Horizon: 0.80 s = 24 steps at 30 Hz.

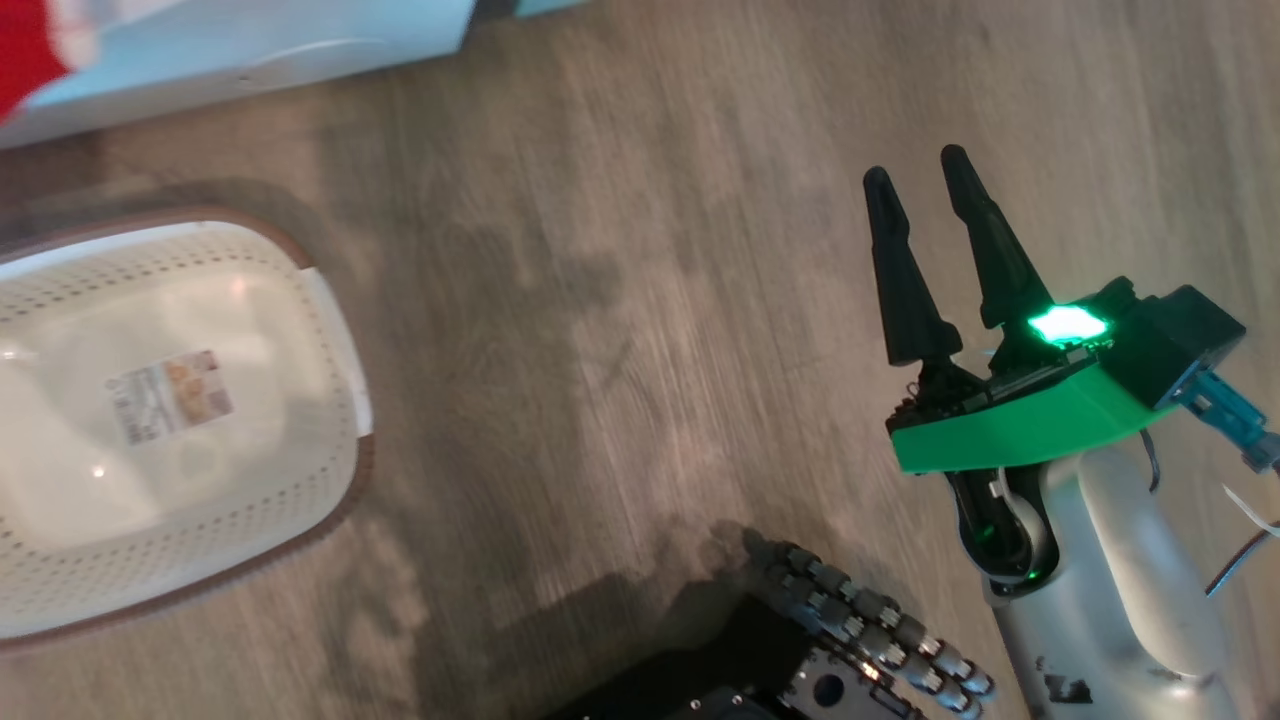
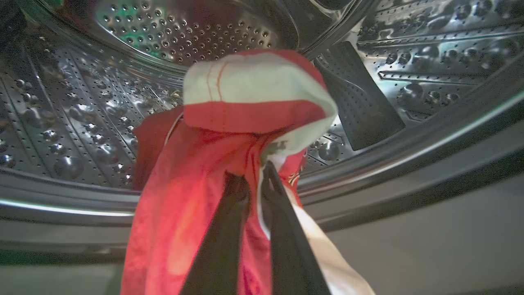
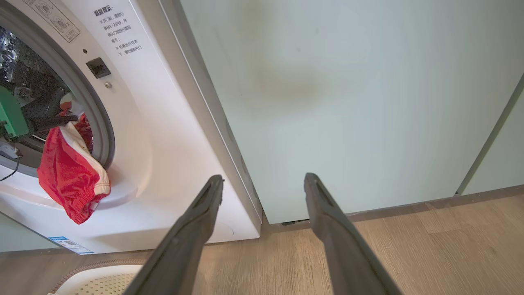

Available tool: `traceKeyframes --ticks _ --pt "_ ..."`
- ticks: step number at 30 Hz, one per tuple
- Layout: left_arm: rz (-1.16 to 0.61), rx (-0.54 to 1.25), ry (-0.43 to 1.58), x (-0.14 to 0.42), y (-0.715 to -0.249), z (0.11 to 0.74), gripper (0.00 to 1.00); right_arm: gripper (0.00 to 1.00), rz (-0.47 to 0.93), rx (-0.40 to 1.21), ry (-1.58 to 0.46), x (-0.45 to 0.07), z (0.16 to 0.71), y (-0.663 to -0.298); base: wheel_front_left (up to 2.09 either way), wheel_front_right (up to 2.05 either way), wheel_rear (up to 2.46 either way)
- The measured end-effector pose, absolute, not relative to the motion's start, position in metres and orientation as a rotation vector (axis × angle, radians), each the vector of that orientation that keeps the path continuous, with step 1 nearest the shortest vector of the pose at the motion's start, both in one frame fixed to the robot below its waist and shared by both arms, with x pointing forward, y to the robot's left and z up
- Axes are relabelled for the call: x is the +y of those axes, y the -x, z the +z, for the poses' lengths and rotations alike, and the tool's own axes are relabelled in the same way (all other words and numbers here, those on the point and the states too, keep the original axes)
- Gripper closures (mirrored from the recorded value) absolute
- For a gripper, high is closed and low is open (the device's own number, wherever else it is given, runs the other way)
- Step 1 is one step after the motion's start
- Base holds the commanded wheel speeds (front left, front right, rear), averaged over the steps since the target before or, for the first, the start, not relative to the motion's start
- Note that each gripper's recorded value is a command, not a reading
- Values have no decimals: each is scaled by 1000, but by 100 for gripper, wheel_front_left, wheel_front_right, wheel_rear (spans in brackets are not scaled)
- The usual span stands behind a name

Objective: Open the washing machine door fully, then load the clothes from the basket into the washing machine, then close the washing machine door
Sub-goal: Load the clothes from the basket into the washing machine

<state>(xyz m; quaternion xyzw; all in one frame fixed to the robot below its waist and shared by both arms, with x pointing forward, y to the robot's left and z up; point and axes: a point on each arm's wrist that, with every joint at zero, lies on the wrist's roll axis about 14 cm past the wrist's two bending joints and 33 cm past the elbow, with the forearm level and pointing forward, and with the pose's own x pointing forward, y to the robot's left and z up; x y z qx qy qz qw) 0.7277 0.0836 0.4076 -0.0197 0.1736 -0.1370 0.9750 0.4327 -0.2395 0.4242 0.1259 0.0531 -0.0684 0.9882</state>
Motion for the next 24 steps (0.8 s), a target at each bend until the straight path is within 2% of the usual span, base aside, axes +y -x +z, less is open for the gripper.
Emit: traceKeyframes --ticks 11,20,24 --pt "-213 358 74 92 -783 399 100 0 -200 163 -253 -256 407 -424 0 0 0" --pt "-155 152 194 92 -821 435 100 0 -204 192 -242 -258 396 -428 0 0 0" --pt "-136 52 188 94 -828 450 100 0 -195 193 -242 -255 395 -431 0 0 0"
